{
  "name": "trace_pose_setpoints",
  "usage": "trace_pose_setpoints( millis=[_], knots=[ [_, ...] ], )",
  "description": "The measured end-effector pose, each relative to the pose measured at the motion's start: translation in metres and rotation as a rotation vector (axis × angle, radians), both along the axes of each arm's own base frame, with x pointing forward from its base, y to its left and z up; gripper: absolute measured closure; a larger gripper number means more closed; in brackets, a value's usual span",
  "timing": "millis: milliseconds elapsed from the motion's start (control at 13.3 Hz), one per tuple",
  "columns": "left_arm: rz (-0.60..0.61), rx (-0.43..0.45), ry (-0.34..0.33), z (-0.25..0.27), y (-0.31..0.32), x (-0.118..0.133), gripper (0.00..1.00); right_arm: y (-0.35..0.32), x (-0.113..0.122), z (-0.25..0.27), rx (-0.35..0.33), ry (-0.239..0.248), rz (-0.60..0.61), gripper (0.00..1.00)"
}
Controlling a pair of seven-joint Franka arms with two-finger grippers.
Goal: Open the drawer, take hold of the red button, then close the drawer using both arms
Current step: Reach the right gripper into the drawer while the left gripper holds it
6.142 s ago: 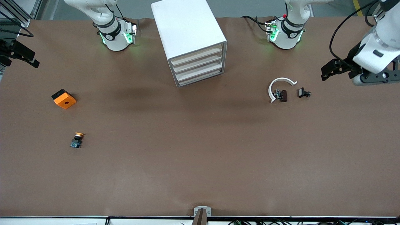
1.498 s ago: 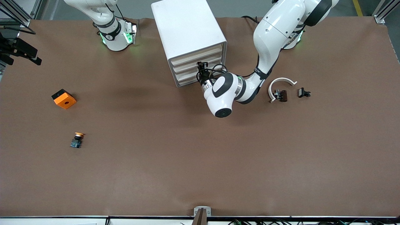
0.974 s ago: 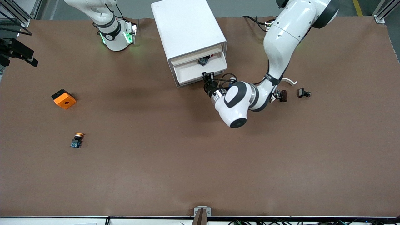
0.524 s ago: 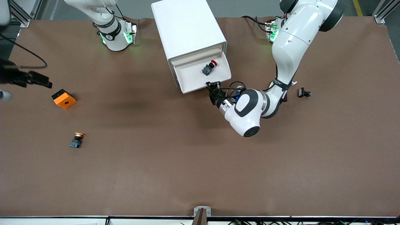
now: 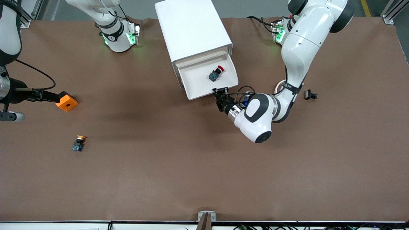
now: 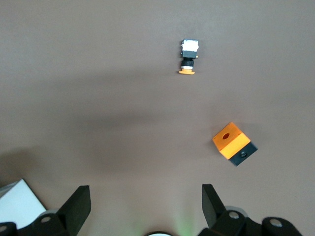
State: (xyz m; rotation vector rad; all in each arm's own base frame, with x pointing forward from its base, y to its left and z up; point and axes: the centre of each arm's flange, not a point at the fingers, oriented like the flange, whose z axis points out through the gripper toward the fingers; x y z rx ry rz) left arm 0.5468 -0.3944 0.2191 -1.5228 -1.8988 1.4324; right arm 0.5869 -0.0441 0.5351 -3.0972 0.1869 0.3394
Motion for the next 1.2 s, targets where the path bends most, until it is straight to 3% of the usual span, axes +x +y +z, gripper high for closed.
trace_pose_setpoints(
  millis=[150,375,524,674,899,1199],
  knots=[
    [0.003,-0.024,-0.033,0.001,0.005,0.007,0.79,0.034,-0.001,0.001,-0.014,0.020,-0.086,0.00],
    [0.011,-0.049,-0.081,0.001,0.012,0.017,0.46,0.140,-0.009,0.000,-0.058,0.035,-0.198,0.00],
    [0.012,-0.048,-0.093,0.001,0.017,0.020,0.22,0.216,-0.025,0.000,-0.074,0.034,-0.259,0.00],
    [-0.029,-0.023,-0.152,0.002,0.027,0.029,0.01,0.277,-0.044,0.001,-0.075,0.024,-0.312,0.00],
    [-0.196,0.051,-0.313,0.008,0.045,0.044,0.00,0.369,-0.081,-0.005,-0.076,-0.014,-0.361,0.00],
    [-0.322,0.097,-0.442,0.011,0.087,0.070,0.00,0.484,-0.128,-0.060,-0.069,-0.029,-0.393,0.00]
  ],
)
